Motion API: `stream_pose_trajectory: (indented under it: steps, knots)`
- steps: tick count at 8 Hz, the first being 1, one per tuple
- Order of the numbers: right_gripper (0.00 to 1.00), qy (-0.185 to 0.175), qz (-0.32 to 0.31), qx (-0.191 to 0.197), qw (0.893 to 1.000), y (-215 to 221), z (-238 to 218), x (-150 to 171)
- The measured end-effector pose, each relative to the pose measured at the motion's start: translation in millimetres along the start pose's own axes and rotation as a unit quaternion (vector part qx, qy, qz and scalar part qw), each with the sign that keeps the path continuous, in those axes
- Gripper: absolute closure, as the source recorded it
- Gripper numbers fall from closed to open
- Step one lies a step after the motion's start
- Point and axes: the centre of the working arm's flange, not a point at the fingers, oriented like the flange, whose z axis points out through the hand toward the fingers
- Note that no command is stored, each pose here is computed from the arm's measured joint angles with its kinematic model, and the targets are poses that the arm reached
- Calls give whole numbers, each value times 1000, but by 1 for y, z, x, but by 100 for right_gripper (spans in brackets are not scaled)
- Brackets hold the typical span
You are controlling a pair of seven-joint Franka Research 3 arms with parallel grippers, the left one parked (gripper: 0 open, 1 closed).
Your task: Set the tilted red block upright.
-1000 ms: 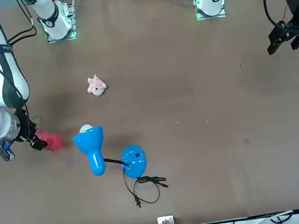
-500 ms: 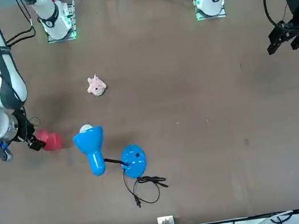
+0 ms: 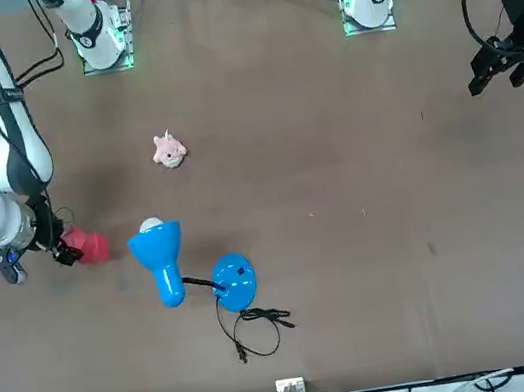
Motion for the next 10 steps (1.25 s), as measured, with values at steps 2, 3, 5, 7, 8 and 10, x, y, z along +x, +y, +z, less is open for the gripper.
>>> stream_pose_trajectory:
  steps: [2, 3, 5, 7, 8, 10]
  knots:
    - [0, 1, 0, 0, 1000, -1, 6, 0]
    - [0, 1, 0, -1, 1000, -1, 7, 0]
    - [2, -1, -1, -3, 1000, -1, 10, 0]
    - [7, -2, -1, -4, 1000, -2, 14, 0]
    - [17, 0, -2, -3, 1000, -3, 12, 0]
    - [22, 3, -5, 1, 1000, -8, 4, 2]
